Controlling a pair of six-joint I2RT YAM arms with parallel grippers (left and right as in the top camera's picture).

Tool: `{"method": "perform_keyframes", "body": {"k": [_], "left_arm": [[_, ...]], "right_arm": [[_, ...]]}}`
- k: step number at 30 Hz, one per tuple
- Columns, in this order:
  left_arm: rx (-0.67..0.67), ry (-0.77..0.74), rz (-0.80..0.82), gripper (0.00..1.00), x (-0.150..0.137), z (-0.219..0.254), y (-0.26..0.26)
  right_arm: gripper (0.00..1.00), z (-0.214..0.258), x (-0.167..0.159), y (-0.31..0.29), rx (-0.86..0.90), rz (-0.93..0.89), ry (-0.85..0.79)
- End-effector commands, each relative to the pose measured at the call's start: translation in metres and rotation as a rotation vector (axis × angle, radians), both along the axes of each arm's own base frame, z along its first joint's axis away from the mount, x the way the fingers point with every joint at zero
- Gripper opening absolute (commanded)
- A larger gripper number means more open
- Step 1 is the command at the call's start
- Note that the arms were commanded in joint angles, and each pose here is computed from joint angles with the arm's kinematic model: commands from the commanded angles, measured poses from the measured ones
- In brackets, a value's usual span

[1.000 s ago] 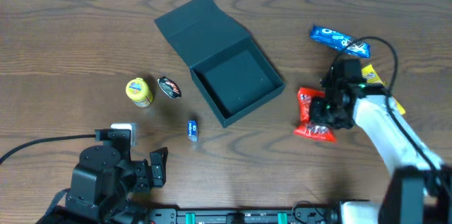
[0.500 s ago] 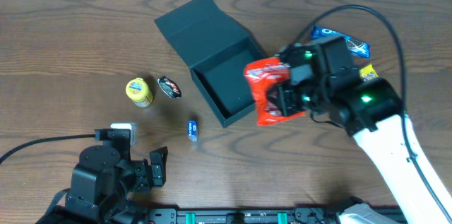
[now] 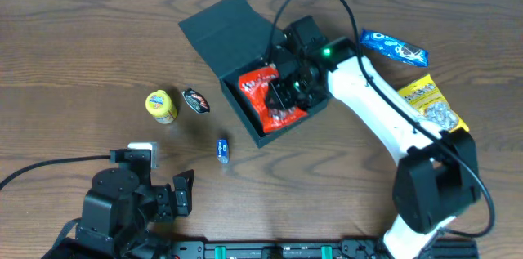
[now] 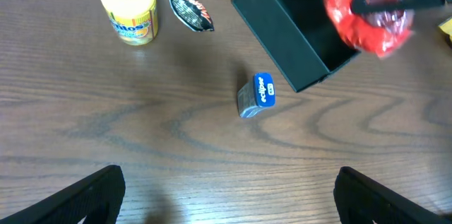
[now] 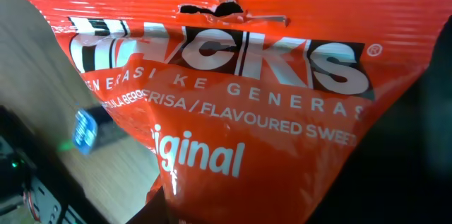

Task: Pack container
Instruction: 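Carry the red bag left and lower it into the black box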

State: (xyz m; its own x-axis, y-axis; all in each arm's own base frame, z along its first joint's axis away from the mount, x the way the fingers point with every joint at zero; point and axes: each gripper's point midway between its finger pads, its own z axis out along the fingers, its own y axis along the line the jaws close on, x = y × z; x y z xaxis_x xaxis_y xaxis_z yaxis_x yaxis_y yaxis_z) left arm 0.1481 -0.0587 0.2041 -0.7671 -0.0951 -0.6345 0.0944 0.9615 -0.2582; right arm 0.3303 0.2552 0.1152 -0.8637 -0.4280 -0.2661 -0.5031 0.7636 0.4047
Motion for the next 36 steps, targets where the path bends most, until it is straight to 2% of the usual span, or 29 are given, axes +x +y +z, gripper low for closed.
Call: {"method": "perform_keyframes", "body": {"k": [1, 10, 15, 21, 34, 35, 36], "left_arm": [[0.002, -0.008, 0.017, 0.95, 0.002, 0.002, 0.002], [0.002, -0.009, 0.017, 0.95, 0.002, 0.003, 0.002], [0.002, -0.008, 0.016, 0.95, 0.002, 0.003, 0.002], [0.002, -0.009, 0.017, 0.95, 0.002, 0.003, 0.002], [0.002, -0.009, 0.017, 0.95, 0.002, 0.003, 0.002], [0.002, -0.009, 0.017, 0.95, 0.002, 0.003, 0.002], [0.002, -0.009, 0.017, 0.95, 0.002, 0.003, 0.002]], "right_arm": [[0.01, 0.014, 0.004, 0.018, 0.065, 0.082, -0.041], [0.01, -0.022, -0.002, 0.028, -0.065, 0.15, -0.057], [0.01, -0.041, 0.012, 0.017, -0.179, 0.093, -0.092], [0.01, -0.043, 0.018, 0.019, -0.162, 0.081, -0.102], [0.01, -0.064, 0.01, 0.033, -0.178, 0.083, -0.066], [0.02, -0.063, 0.011, 0.034, -0.174, 0.083, -0.071], [0.07, -0.063, 0.012, 0.035, -0.172, 0.082, -0.075]]}}
